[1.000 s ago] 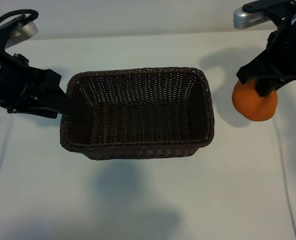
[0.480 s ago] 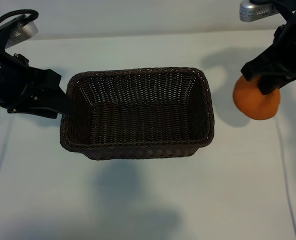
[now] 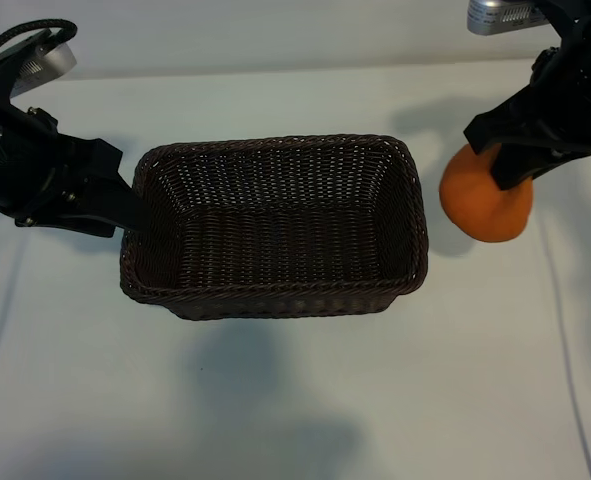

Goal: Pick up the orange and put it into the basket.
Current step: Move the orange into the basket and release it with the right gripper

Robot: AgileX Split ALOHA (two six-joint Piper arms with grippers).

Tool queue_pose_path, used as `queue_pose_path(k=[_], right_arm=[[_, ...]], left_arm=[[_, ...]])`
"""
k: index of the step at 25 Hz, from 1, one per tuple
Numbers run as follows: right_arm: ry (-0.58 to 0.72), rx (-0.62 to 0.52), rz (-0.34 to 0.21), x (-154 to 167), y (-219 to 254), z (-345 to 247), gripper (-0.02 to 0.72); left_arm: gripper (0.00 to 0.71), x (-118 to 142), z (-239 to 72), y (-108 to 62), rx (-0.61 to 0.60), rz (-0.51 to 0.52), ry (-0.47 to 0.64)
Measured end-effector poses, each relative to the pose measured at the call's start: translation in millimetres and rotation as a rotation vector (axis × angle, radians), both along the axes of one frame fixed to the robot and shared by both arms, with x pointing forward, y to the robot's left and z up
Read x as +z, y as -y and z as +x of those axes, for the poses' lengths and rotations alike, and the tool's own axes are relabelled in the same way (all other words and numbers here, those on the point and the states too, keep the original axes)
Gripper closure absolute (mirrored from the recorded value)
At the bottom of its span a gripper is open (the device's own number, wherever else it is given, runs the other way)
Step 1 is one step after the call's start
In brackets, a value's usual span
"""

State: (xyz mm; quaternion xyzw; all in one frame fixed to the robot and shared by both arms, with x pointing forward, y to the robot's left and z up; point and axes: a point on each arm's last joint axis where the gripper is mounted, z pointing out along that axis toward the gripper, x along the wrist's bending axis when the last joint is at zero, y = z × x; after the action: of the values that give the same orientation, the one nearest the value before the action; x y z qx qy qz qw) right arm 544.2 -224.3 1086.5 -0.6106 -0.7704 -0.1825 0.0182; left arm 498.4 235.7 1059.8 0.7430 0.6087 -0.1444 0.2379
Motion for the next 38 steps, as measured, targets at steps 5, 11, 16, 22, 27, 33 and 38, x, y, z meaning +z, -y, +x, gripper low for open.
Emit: queue_pose_path(k=[5, 11, 16, 22, 27, 33, 38], right_arm=[[0.023, 0.02, 0.02, 1.0, -10.5, -0.2, 0.619], [0.098, 0.076, 0.043, 3.4, -36.9, -1.3, 0.619], [0.153, 0.116, 0.074, 5.8, -58.0, -3.9, 0.619], [0.187, 0.162, 0.114, 7.1, -84.0, -0.8, 0.619], [0.197, 0.231, 0.132, 11.6, -115.0, 11.0, 0.619], [0.173, 0.276, 0.145, 9.6, -136.5, 19.8, 0.619], [0.13, 0.287, 0.112, -4.1, -137.9, 24.2, 0.619]], left_arm=[[0.258, 0.0, -0.1, 0.0, 0.0, 0.0, -0.001], [0.258, 0.0, -0.2, 0.0, -0.003, 0.0, 0.0], [0.258, 0.0, -0.3, 0.0, -0.003, 0.0, -0.002], [0.258, 0.0, -0.7, 0.1, -0.005, -0.001, -0.006], [0.258, 5.0, -4.0, -0.1, -0.006, -0.002, 0.012], [0.258, 10.0, -8.0, -0.3, -0.01, -0.004, 0.025], [0.258, 10.0, -8.2, -0.2, -0.011, -0.004, 0.023]])
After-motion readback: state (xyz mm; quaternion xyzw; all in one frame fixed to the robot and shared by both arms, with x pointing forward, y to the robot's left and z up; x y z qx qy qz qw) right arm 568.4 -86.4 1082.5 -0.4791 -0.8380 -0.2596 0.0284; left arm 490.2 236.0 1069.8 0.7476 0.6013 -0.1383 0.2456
